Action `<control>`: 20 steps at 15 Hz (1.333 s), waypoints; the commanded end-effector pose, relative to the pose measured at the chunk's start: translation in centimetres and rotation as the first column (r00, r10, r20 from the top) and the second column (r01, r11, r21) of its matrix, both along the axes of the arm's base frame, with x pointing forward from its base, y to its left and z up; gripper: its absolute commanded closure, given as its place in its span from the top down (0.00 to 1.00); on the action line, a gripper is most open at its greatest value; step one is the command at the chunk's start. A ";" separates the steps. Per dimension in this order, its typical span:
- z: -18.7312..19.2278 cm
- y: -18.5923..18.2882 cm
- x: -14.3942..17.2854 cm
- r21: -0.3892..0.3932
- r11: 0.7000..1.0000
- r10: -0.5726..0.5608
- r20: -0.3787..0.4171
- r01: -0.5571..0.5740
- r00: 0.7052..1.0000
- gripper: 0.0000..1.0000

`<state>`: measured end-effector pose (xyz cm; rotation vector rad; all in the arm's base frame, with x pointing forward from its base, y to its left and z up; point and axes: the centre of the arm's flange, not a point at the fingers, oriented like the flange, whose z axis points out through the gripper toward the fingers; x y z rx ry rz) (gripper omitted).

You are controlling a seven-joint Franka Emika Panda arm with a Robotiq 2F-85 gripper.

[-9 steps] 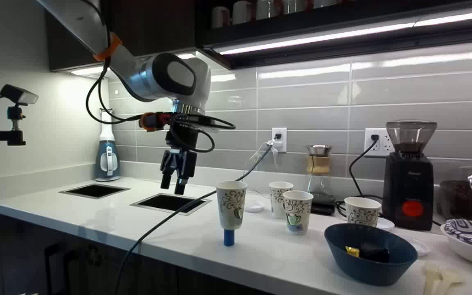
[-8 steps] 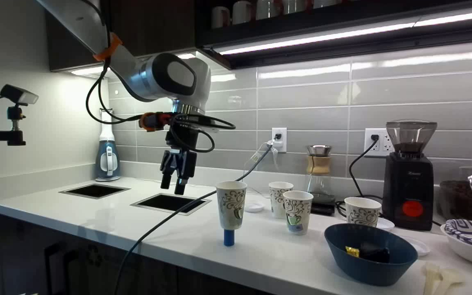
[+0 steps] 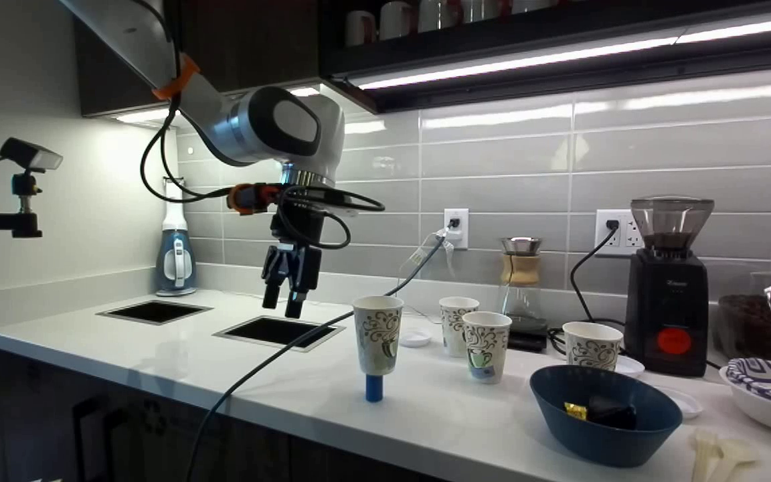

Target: Pick up the cup that is near the wall sockets and stack it into the cup on the far left

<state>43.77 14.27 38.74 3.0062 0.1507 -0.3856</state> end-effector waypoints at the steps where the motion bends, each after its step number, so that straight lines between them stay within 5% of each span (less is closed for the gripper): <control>1: 0.0 0.0 0.0 0.000 1.000 0.000 0.000 0.000 1.000 1.00; 5: 0.0 0.0 0.0 0.000 1.000 0.000 0.000 0.000 1.000 1.00; 9: 2.1 3.7 3.2 0.109 0.994 -0.013 0.039 0.008 0.999 1.00; 15: 5.1 5.9 8.4 0.164 0.986 -0.003 0.219 -0.033 0.976 1.00; 20: 6.4 3.8 13.8 0.241 0.970 -0.104 0.374 0.012 0.921 1.00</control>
